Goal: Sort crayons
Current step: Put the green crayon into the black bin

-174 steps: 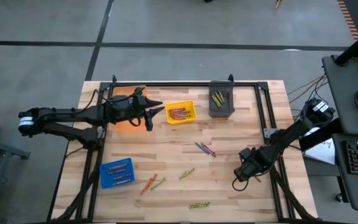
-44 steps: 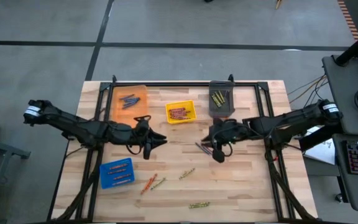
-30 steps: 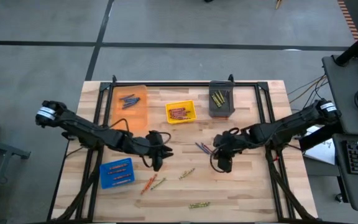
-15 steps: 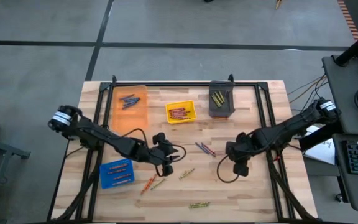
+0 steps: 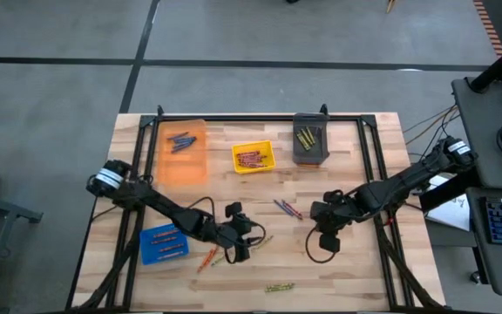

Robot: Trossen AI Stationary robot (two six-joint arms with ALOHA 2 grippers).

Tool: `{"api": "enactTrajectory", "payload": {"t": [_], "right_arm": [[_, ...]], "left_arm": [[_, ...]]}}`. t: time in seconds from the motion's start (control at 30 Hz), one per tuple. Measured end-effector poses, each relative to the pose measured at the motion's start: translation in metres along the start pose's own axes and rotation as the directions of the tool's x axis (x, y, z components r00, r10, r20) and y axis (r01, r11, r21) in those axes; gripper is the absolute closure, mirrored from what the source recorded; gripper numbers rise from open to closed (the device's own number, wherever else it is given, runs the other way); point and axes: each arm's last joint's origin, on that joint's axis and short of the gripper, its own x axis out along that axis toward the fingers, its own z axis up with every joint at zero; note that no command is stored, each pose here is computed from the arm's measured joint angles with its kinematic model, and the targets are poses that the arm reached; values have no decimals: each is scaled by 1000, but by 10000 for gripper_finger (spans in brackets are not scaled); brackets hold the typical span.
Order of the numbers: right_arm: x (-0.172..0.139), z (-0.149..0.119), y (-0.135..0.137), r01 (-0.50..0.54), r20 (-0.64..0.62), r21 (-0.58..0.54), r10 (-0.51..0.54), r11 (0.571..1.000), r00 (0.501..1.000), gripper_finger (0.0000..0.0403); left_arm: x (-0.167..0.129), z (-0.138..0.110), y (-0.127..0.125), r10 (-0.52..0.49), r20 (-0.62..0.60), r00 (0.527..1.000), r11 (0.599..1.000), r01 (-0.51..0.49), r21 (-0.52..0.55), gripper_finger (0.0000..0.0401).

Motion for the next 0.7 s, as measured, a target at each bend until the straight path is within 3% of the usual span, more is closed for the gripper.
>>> {"api": "enactTrajectory", "payload": {"t": [0.13,0.37,0.7], "right_arm": [[0,-4,5,19,14,-15,-18,1000,1000,351],[-1,-15,17,44,49,-55,-41,998,998,351],[-3,-27,32,79,129,-94,-67,992,989,351]], "left_arm": [[9,-17,-5,0,-25,1000,999,-1,-42,213],[19,-28,-29,-14,-33,999,1000,13,-17,220],[40,-44,-35,66,-98,993,998,-66,8,221]]}}
